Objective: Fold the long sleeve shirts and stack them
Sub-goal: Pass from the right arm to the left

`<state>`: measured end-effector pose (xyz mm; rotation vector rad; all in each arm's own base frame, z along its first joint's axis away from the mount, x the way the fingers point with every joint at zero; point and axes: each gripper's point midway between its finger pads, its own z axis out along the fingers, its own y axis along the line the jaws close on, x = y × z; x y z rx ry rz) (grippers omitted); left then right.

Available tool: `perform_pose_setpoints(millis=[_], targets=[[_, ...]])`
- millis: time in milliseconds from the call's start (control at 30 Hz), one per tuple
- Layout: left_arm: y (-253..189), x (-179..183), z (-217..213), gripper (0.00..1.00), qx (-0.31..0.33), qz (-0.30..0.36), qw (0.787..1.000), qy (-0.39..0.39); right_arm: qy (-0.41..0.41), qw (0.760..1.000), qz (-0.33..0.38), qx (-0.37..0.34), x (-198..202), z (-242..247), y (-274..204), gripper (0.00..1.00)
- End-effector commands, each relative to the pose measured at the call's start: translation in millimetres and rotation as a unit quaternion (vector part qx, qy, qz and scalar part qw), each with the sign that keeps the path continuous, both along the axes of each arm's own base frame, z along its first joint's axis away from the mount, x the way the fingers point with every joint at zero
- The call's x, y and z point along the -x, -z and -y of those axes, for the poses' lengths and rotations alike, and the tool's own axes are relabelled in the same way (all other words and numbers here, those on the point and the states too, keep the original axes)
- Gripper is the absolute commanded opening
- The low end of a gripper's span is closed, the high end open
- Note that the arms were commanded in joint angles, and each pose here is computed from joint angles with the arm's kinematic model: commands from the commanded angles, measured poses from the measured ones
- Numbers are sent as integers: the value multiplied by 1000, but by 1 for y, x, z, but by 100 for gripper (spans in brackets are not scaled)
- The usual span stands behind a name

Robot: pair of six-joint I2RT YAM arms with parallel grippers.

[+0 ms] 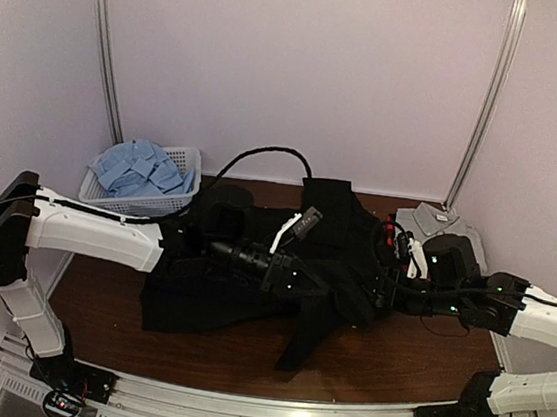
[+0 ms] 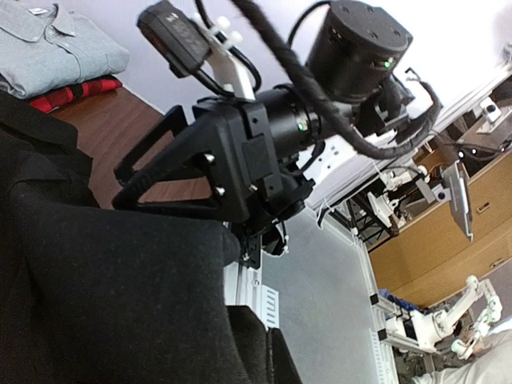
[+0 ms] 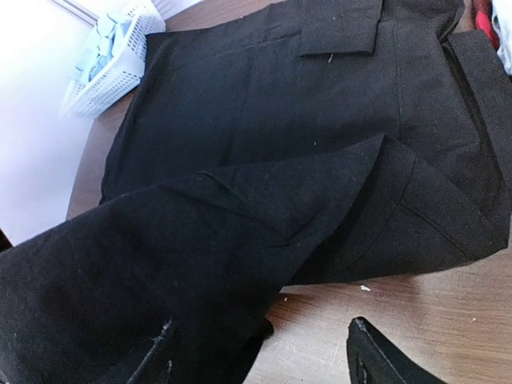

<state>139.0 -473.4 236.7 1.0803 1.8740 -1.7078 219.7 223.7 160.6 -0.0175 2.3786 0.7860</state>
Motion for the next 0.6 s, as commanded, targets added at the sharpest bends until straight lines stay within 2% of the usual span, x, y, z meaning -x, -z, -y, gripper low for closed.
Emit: perform_pose_setpoints(millis=[0, 200, 333, 567], targets=[[-36, -20, 1, 0, 50, -27, 998, -16, 8, 999, 32, 3, -1, 12, -26, 73], [-24, -56, -10, 0, 64, -84, 993, -57, -45, 996, 62, -36, 12, 3, -37, 78], [-18, -66, -7, 0, 71, -104, 990, -56, -92, 992, 64, -52, 21, -10, -22, 80], [-1, -104, -16, 0, 59, -118, 987, -97, -110, 988, 62, -91, 25, -23, 3, 82]])
